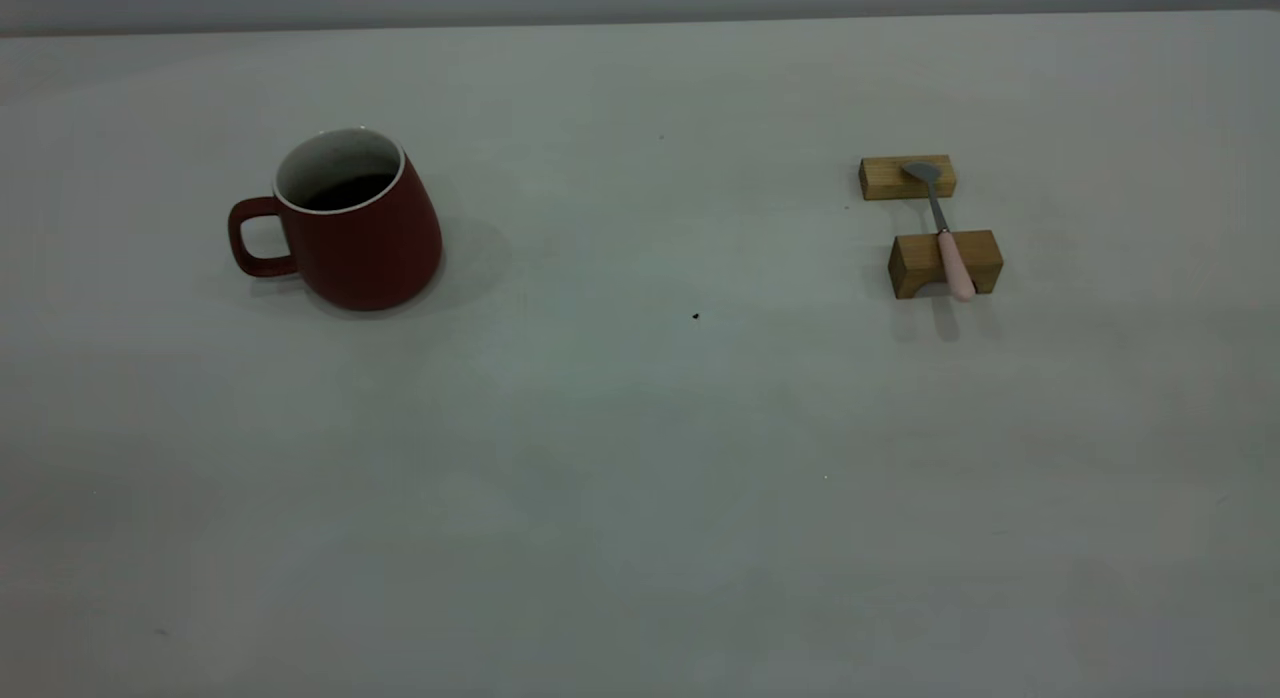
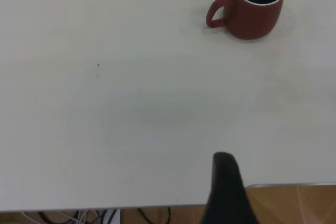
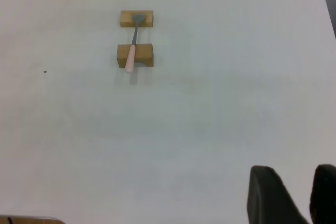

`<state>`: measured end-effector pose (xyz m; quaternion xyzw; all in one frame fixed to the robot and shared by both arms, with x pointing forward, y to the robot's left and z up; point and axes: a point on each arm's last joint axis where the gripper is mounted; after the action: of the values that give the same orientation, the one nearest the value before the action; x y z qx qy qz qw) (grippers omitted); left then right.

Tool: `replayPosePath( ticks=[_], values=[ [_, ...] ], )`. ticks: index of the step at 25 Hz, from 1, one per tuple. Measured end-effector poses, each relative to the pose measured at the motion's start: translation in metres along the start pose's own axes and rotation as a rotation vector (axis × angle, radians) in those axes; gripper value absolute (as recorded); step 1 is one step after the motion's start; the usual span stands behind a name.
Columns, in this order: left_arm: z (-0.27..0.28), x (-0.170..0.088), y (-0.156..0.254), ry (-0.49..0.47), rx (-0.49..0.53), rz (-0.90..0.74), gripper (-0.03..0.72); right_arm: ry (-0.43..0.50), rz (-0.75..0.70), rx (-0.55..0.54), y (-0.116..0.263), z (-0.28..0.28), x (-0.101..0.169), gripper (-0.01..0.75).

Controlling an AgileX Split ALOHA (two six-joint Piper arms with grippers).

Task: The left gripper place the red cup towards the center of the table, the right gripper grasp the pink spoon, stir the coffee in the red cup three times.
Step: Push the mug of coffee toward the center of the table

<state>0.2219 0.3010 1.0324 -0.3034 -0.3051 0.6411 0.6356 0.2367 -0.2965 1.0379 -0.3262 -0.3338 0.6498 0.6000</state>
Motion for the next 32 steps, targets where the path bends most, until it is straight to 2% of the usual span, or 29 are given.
replayPosePath(
  ticks=[25, 30, 32],
  values=[
    [-0.001, 0.0, -0.001, -0.002, 0.005, 0.012, 0.585, 0.0, 0.0, 0.0, 0.0, 0.0, 0.0, 0.237],
    [-0.009, 0.001, -0.033, -0.013, 0.001, 0.014, 0.545, 0.0, -0.001, 0.0, 0.0, 0.0, 0.0, 0.237],
    [-0.022, 0.001, -0.055, -0.013, 0.044, 0.022, 0.516, 0.0, -0.001, 0.0, 0.0, 0.0, 0.0, 0.237]
  ],
)
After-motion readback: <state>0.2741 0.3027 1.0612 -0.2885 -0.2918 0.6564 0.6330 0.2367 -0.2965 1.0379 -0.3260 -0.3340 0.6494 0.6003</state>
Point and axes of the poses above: a point on each arm's last joint axis where the gripper is mounted, z pointing back along that axis away from the gripper, x along the wrist's bending axis when the last joint is at zero, y = z × x, and after that the axes turned 1 degree about z, right-handed
